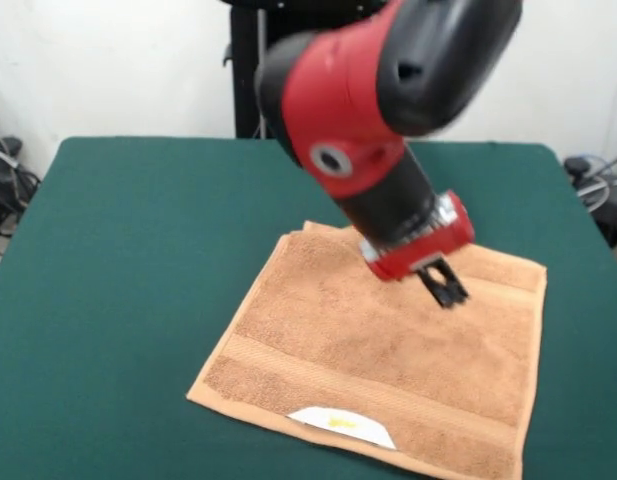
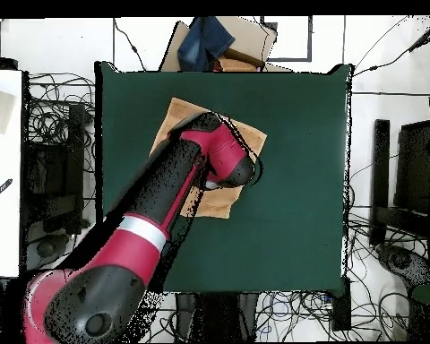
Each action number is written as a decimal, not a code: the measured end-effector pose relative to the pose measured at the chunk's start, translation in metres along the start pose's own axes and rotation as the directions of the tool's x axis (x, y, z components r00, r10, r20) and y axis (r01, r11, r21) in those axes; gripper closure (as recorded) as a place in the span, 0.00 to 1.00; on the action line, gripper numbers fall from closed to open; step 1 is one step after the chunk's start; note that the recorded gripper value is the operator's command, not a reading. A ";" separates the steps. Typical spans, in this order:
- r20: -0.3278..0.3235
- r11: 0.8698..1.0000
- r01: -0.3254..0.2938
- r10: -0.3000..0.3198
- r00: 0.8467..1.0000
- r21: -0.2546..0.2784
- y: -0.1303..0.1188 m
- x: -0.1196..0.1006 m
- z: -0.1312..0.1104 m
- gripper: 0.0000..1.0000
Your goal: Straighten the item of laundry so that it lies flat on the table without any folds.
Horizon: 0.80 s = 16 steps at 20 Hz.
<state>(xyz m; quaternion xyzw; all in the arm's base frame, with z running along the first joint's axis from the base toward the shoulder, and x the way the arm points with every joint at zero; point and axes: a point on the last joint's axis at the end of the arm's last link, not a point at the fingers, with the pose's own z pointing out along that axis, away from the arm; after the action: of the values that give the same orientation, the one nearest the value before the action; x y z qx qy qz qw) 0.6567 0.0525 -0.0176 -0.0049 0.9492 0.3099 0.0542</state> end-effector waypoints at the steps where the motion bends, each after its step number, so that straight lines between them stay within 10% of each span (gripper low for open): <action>1: -0.008 1.000 -0.006 0.006 1.000 0.013 0.000 -0.002 -0.013 1.00; 10: -0.051 0.997 -0.029 0.033 0.998 0.074 0.004 -0.019 -0.115 1.00; 16: 0.009 0.996 -0.084 0.083 0.996 0.018 -0.021 -0.025 -0.155 1.00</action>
<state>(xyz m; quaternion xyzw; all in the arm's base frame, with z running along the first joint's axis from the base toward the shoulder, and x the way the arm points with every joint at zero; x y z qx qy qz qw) 0.6668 -0.0565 0.0974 0.0365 0.9512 0.3031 0.0450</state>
